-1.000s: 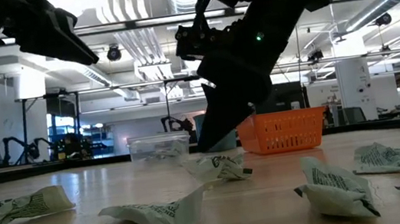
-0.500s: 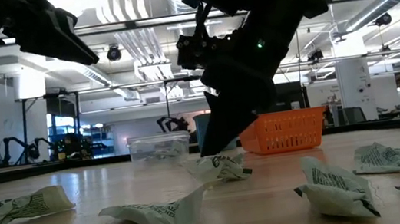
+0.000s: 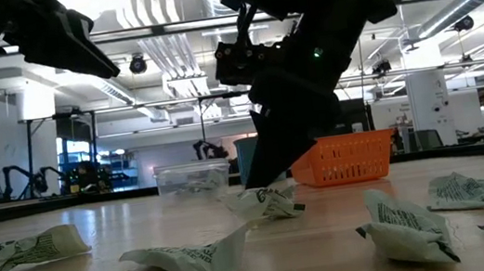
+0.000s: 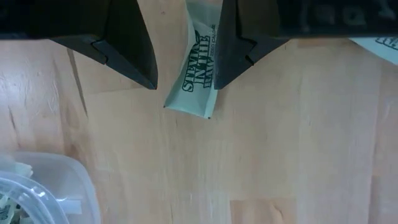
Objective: Pick and place items into bin
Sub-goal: Put the stevia packet into the orange bin
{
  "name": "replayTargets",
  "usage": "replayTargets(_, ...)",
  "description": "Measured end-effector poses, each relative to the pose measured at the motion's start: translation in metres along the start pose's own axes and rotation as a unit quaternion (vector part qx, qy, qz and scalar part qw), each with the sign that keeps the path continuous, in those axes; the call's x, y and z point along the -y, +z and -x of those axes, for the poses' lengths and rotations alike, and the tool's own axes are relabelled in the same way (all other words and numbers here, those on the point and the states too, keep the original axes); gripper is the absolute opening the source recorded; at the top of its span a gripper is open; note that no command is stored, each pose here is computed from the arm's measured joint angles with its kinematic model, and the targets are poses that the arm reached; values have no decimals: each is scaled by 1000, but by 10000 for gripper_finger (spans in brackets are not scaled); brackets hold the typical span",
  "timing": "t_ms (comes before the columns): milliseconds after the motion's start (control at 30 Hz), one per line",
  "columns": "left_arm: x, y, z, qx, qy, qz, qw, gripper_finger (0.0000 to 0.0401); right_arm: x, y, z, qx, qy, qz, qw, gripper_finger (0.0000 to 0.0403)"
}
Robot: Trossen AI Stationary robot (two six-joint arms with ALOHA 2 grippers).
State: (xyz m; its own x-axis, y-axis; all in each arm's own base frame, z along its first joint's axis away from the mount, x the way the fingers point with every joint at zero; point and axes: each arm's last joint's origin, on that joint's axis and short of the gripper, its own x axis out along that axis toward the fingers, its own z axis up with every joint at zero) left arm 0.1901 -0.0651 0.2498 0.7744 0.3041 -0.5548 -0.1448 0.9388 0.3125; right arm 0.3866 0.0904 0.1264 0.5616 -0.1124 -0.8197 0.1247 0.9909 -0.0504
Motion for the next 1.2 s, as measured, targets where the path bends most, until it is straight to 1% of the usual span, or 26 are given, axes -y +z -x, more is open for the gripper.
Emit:
replayTargets(433, 0, 0, 0, 0, 0, 0, 1000, 118, 0, 0, 0, 1, 0, -1, 1000, 148)
replayTargets(700, 0, 0, 0, 0, 0, 1, 1000, 118, 0, 1, -1, 15, 4, 5, 1000, 148)
replayTargets(1200, 0, -1, 0, -1, 0, 0, 1000, 118, 0, -7, -4, 10, 9, 9, 1000, 148)
